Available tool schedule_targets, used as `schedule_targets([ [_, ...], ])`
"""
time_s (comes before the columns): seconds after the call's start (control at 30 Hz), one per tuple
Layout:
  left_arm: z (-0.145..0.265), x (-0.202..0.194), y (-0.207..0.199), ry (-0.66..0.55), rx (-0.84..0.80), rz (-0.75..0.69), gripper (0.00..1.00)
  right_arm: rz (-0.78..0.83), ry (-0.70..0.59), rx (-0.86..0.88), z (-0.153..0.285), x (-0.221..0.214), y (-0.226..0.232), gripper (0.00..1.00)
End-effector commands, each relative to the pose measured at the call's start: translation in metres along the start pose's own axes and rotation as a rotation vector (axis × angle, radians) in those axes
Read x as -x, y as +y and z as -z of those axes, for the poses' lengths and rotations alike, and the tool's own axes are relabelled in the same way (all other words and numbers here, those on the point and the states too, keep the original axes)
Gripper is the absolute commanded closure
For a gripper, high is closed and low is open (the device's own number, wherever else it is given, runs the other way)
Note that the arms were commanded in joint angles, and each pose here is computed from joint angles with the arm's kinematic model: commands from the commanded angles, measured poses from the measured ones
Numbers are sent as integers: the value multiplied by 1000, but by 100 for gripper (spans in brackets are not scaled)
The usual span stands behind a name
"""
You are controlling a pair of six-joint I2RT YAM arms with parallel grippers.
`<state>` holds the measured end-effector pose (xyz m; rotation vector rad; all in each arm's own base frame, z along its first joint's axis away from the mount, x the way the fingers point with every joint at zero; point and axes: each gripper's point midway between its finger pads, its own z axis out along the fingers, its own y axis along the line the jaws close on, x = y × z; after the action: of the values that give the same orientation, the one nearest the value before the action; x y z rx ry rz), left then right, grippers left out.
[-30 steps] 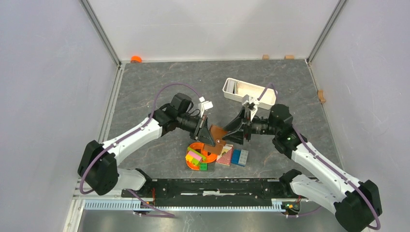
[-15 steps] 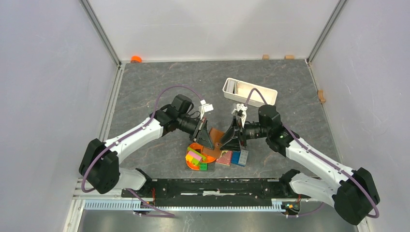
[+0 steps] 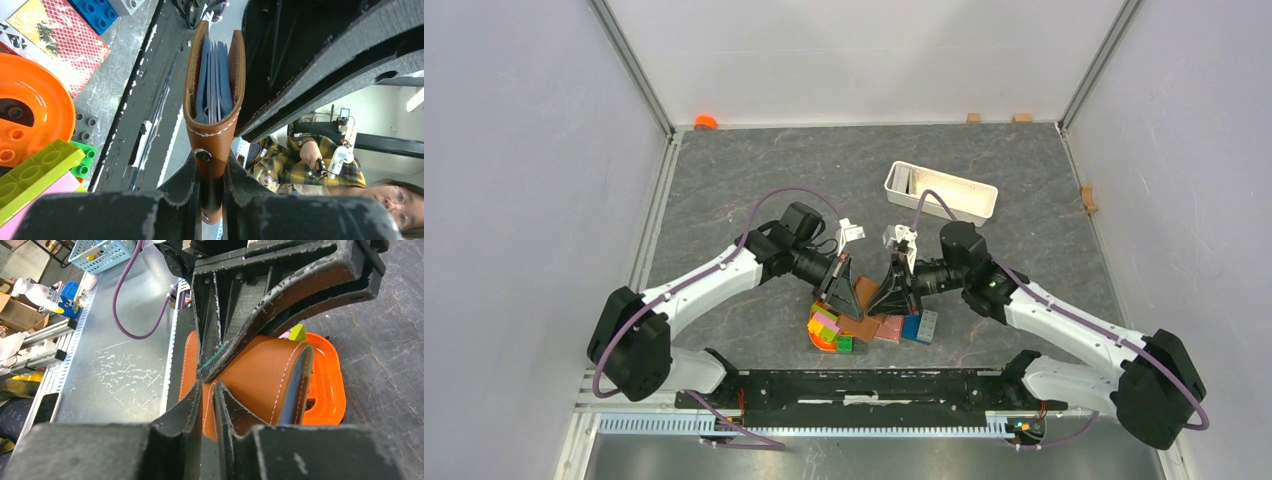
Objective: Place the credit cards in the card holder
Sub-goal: Open the card holder at the center of the board.
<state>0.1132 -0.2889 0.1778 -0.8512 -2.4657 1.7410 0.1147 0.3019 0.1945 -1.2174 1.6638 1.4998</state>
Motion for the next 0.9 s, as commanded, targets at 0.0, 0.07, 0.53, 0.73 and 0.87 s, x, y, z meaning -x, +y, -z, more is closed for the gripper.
schedule_targets([
  [0.0,13,34,-29,-108,-80,-210,98,21,66,108,-13,-8,26,87],
  [0.07,15,36,-25,-120,-68,-200,98,39,88,129,-15,-10,32,91],
  [0.53,28,53,14,-205,107,-138,98,142,163,140,-13,-11,59,74],
  [0.73,41,65,33,-314,282,-173,98,102,-11,-423,6,42,-15,29],
  [0.87,44,69,32,-355,293,-177,98,-22,-67,-756,32,36,-67,15],
])
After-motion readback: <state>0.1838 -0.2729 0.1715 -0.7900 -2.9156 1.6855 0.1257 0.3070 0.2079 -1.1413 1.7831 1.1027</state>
